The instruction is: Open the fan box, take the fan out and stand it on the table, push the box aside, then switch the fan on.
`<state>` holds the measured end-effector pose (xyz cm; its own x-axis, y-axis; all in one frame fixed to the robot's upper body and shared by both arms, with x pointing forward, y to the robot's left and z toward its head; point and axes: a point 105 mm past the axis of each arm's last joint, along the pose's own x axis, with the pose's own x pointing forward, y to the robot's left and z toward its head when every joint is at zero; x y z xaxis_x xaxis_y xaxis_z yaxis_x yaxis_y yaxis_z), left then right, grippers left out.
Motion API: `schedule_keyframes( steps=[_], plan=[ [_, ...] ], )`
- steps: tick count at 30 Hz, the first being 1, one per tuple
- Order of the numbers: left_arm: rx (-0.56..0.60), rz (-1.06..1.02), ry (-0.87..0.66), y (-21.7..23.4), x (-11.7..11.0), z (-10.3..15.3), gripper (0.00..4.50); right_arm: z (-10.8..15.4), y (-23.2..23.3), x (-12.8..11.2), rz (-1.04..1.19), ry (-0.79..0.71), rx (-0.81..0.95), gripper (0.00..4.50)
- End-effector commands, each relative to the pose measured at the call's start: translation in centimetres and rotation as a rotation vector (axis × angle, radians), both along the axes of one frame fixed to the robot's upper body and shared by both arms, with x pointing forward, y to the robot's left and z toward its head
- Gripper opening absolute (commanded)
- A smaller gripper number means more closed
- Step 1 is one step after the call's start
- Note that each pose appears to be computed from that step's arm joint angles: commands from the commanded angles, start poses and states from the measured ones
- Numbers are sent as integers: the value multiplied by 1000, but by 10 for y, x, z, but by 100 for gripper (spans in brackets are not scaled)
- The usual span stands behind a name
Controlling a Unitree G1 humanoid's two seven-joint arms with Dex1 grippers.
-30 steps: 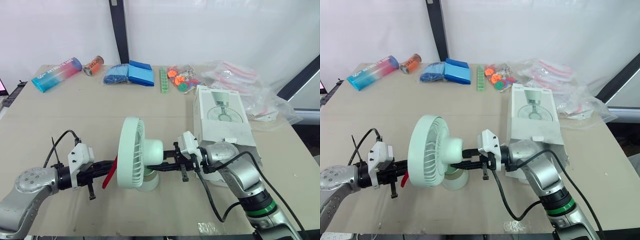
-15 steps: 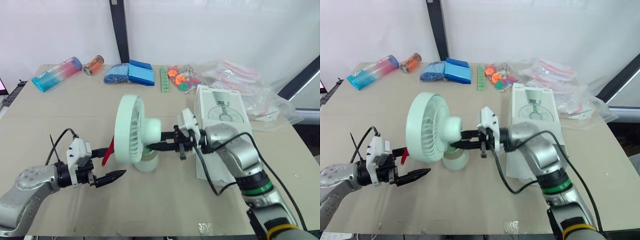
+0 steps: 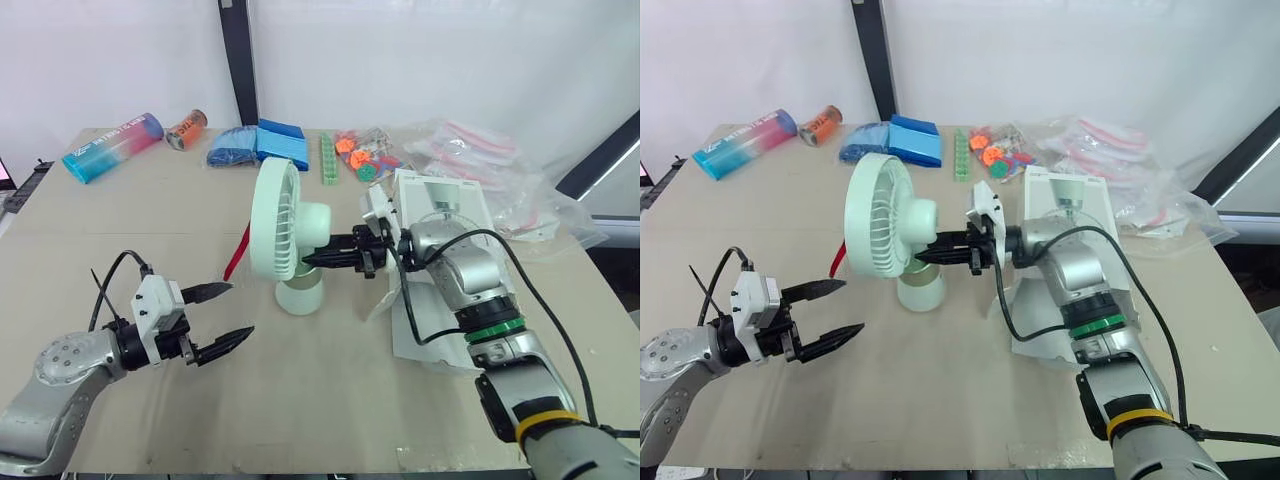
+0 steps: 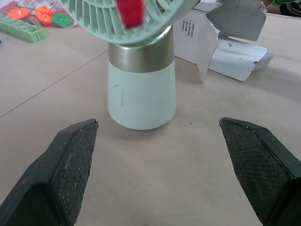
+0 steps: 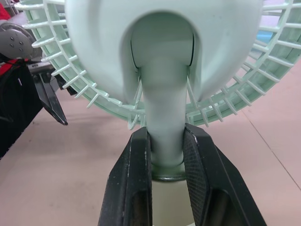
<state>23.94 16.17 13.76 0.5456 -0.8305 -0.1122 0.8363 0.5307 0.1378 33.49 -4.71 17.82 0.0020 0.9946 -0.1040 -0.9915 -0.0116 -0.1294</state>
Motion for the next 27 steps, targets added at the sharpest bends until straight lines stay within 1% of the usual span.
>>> schedule_keyframes(
  steps=[1,6,8,11,15,23,25,26,27],
  plan=[
    [-2,-3,-41,-3,-3,6,439,21,6,1,47,-96,25,37],
    [-9,7,-46,-4,-3,7,439,19,5,10,36,-99,17,37],
    [-32,27,-89,-3,-2,15,439,17,4,13,28,-98,14,37],
    [-85,56,-110,-2,2,26,439,15,3,16,21,-95,10,37],
    [-82,31,-132,-5,3,33,439,13,3,19,9,-86,18,37],
    [-93,4,-118,-10,2,36,439,11,3,21,8,-80,12,37],
    [-91,3,-114,-10,2,36,450,9,1,22,5,-73,0,141],
    [-91,3,-113,-10,2,36,450,9,0,23,5,-69,-6,172],
    [-90,3,-112,-10,2,35,450,9,0,23,3,-71,-8,218]
  ],
)
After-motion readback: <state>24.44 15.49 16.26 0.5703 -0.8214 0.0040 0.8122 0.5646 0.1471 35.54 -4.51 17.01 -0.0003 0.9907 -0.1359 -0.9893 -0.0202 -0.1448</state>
